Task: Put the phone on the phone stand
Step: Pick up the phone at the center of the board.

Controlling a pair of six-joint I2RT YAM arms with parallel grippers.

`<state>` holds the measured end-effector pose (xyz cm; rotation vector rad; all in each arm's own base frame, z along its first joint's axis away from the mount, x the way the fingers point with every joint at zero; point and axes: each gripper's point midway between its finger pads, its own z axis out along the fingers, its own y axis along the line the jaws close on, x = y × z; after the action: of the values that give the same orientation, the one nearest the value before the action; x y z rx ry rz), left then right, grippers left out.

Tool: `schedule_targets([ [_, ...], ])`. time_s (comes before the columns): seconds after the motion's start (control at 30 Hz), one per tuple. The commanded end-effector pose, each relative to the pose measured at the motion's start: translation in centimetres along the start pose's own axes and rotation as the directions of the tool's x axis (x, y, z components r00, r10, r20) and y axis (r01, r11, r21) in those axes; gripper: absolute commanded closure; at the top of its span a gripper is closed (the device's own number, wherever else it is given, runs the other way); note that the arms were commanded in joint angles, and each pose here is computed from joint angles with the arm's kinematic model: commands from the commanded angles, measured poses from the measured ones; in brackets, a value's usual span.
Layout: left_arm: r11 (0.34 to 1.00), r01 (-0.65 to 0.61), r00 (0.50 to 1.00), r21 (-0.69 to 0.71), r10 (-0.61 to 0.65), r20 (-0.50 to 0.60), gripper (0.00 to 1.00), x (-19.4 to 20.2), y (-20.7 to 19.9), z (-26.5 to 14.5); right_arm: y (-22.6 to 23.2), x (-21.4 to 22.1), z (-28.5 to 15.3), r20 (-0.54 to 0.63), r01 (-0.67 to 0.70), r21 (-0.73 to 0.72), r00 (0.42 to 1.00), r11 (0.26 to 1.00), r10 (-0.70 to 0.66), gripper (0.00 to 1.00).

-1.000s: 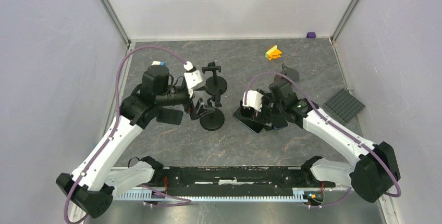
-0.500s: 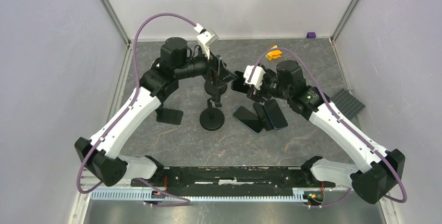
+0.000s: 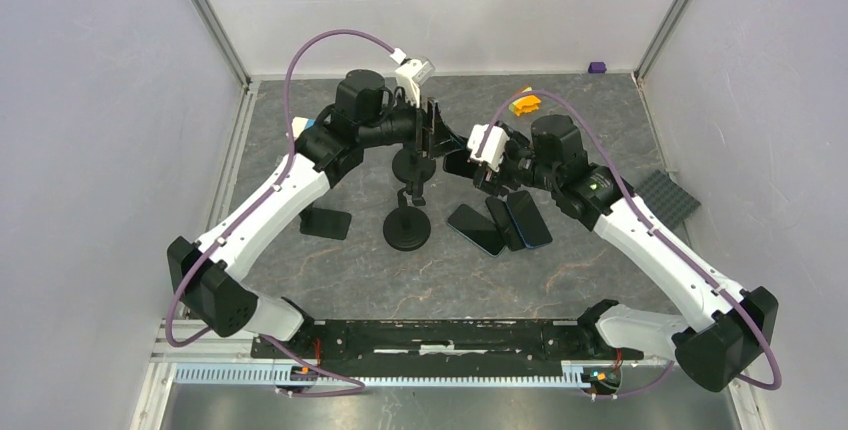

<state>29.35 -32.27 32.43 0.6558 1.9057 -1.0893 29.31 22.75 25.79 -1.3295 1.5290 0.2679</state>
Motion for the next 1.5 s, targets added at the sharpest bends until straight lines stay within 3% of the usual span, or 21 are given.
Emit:
schedule_targets([
  [0.0,0.999,0.039,0.999,0.026,-0.04,0.02,0.43,-0.6,-0.9,0.8,-1.1,-2.4,-0.9,0.083,0.017,0.046,0.996,0.999,-0.021,0.84],
  [0.03,0.998,0.044,0.999,0.033,-0.045,0.011,0.44,-0.3,-1.0,1.0,-3.9,-4.8,-1.2,0.196,-0.225,0.18,0.962,0.958,0.19,0.62],
  [0.07,0.998,0.049,0.999,0.033,-0.05,0.004,0.44,0.0,-1.0,1.1,-3.1,-5.1,-1.0,0.206,-0.2,0.13,0.964,0.971,0.17,0.81],
  [0.47,0.998,0.054,0.999,0.028,-0.054,0.005,0.53,0.8,-0.7,1.5,-2.6,-4.8,-0.5,0.202,-0.211,0.109,0.962,0.971,0.186,0.8],
  [0.77,0.998,0.048,0.999,0.028,-0.048,0.021,0.5,0.1,-0.8,1.4,-1.3,-3.3,0.2,0.171,-0.198,0.074,0.968,0.977,0.183,0.79],
  [1.03,0.995,0.088,0.996,0.039,-0.088,0.006,0.64,0.6,-0.7,2.1,-1.5,-3.9,0.1,0.186,-0.199,0.068,0.965,0.978,0.183,0.77],
  [1.1,0.994,0.098,0.995,0.042,-0.099,0.003,0.72,0.5,-0.8,2.2,-1.5,-4.1,0.1,0.191,-0.199,0.062,0.964,0.978,0.184,0.76],
  [1.2,0.993,0.107,0.994,0.047,-0.107,0.004,0.91,0.4,-0.8,2.4,-1.4,-4.3,0.1,0.194,-0.198,0.051,0.963,0.979,0.184,0.73],
  [1.23,0.993,0.109,0.994,0.05,-0.109,0.006,0.97,0.4,-0.9,2.4,-1.3,-4.3,0.1,0.195,-0.196,0.051,0.964,0.979,0.183,0.71],
  [1.37,0.992,0.098,0.994,0.075,-0.1,0.035,0.98,-0.1,-1.5,1.6,-1.0,-3.6,0.0,0.182,-0.19,0.055,0.967,0.98,0.177,0.51],
  [1.47,0.991,0.102,0.992,0.09,-0.108,0.062,0.98,-0.3,-1.8,0.8,-0.6,-3.0,-0.2,0.174,-0.179,0.059,0.971,0.982,0.166,0.26],
])
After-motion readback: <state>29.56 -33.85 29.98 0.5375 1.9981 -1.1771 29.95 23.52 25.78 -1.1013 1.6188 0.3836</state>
